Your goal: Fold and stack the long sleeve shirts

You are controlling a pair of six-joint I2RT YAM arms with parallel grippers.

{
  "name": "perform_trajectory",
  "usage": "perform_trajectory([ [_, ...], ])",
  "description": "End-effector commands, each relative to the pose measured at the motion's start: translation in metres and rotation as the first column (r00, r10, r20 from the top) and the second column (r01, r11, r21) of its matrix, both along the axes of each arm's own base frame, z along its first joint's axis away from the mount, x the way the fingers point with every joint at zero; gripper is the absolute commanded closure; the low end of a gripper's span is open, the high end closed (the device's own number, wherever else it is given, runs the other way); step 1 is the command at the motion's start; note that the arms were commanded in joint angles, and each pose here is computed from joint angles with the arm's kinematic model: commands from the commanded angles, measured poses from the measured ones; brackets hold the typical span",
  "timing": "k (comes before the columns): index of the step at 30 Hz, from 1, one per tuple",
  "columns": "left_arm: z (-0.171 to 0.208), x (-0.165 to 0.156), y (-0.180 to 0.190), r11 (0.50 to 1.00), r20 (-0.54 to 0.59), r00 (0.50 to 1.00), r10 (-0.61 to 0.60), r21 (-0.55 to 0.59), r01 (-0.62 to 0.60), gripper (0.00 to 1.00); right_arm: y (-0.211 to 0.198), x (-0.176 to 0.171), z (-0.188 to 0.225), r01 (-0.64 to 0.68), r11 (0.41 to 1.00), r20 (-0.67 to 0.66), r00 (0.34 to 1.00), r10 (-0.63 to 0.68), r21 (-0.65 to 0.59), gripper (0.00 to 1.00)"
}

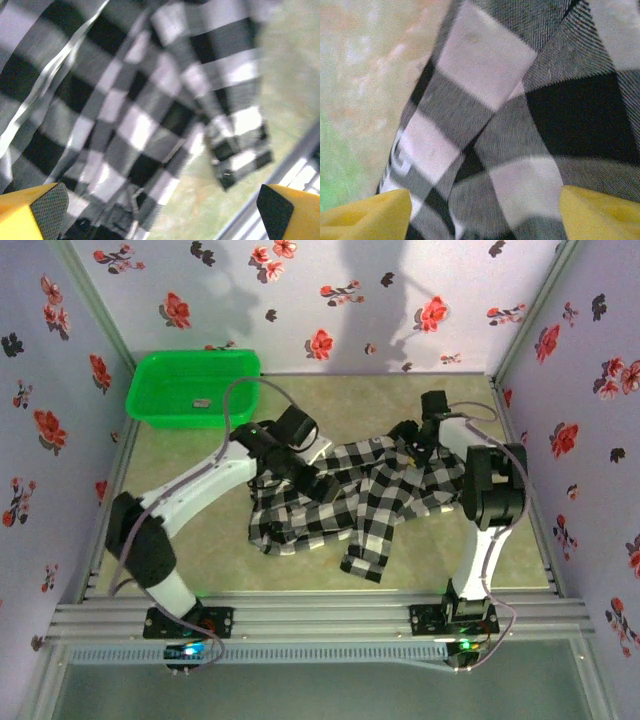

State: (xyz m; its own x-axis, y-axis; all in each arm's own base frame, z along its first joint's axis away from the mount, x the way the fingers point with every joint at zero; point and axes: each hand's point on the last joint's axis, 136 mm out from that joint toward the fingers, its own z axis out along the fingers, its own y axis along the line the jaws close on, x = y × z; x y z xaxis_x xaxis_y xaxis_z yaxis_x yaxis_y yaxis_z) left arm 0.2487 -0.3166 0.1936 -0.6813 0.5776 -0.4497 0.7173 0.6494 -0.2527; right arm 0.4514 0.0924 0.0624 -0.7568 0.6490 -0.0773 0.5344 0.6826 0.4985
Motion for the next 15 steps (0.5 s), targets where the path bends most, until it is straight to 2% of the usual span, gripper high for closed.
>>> perform_trajectory([
  [1, 0.005, -0.047, -0.018, 0.960, 0.032, 0.959, -0.281, 0.019, 0.280, 0.00, -0.014, -0.027, 0.068, -0.044, 0.996, 0.078, 0.996, 0.049, -0.074, 0.16],
  [4, -0.005, -0.073, -0.031, 0.916, 0.009, 0.917, -0.399, 0.031, 0.399, 0.01, -0.031, -0.061, 0.099, -0.008, 0.991, 0.088, 0.996, 0.019, -0.131, 0.10],
  [5, -0.008, -0.081, -0.037, 0.902, -0.003, 0.902, -0.432, 0.019, 0.432, 0.01, -0.036, -0.074, 0.108, 0.007, 0.989, 0.096, 0.995, 0.007, -0.144, 0.01],
  [9, -0.032, -0.109, -0.055, 0.833, -0.035, 0.834, -0.550, 0.040, 0.551, 0.06, -0.048, -0.121, 0.131, 0.071, 0.986, 0.115, 0.992, -0.054, -0.153, 0.01],
  [15, -0.062, -0.129, -0.067, 0.792, -0.096, 0.796, -0.597, 0.081, 0.604, 0.21, -0.047, -0.158, 0.134, 0.145, 0.986, 0.146, 0.980, -0.132, -0.078, 0.01],
])
